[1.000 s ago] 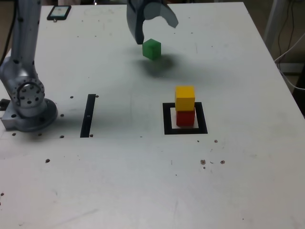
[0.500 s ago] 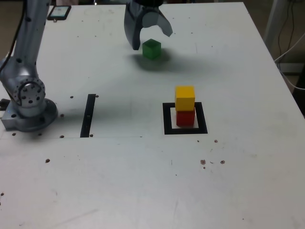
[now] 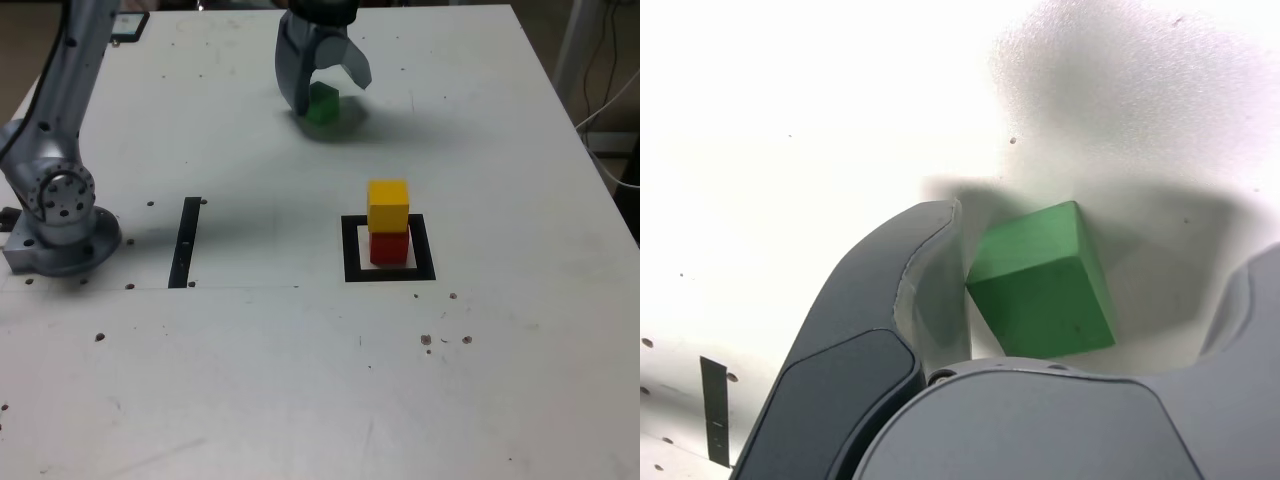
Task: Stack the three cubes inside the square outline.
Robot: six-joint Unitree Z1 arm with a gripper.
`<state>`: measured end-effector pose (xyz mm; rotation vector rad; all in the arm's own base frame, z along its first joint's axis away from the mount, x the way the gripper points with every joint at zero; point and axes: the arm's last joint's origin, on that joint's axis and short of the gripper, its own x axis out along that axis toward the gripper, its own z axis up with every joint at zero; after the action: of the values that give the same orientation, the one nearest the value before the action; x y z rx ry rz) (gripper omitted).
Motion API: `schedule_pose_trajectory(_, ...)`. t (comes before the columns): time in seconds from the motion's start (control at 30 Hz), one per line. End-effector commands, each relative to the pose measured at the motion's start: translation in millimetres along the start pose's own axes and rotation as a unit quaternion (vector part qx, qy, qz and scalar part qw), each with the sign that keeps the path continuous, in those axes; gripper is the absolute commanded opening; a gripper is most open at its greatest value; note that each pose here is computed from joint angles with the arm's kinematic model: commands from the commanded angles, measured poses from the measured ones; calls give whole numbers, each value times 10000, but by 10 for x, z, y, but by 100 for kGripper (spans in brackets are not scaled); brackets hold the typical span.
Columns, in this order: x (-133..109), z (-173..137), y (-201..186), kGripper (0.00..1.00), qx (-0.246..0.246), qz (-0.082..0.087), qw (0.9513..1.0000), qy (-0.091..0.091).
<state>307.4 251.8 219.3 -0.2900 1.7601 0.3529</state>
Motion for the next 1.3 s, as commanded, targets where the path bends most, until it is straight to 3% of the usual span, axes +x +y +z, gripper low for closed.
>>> schedule_pose_trajectory(0.0, 32, 36, -3, 85, -5, -42, 10000, -5)
schedule_pose_trajectory(0.23, 50, 93, -15, 79, 38, -78, 9999, -82)
schedule_pose_trajectory(0.43, 47, 104, 0, 64, 7, -62, 9999, -132)
schedule_pose_trajectory(0.7, 113, 84, -59, 55, 100, -207, 9997, -108)
schedule_pose_trajectory(0.77, 125, 74, -79, 49, 131, -229, 9996, -88)
schedule_pose_trajectory(0.9, 116, 54, -105, 25, 176, -231, 9995, -112)
schedule_pose_trajectory(1.03, 53, 22, -137, 12, 260, -202, 9992, -212)
schedule_pose_trajectory(1.27, -272, -127, -291, 12, 581, -73, 9967, -564)
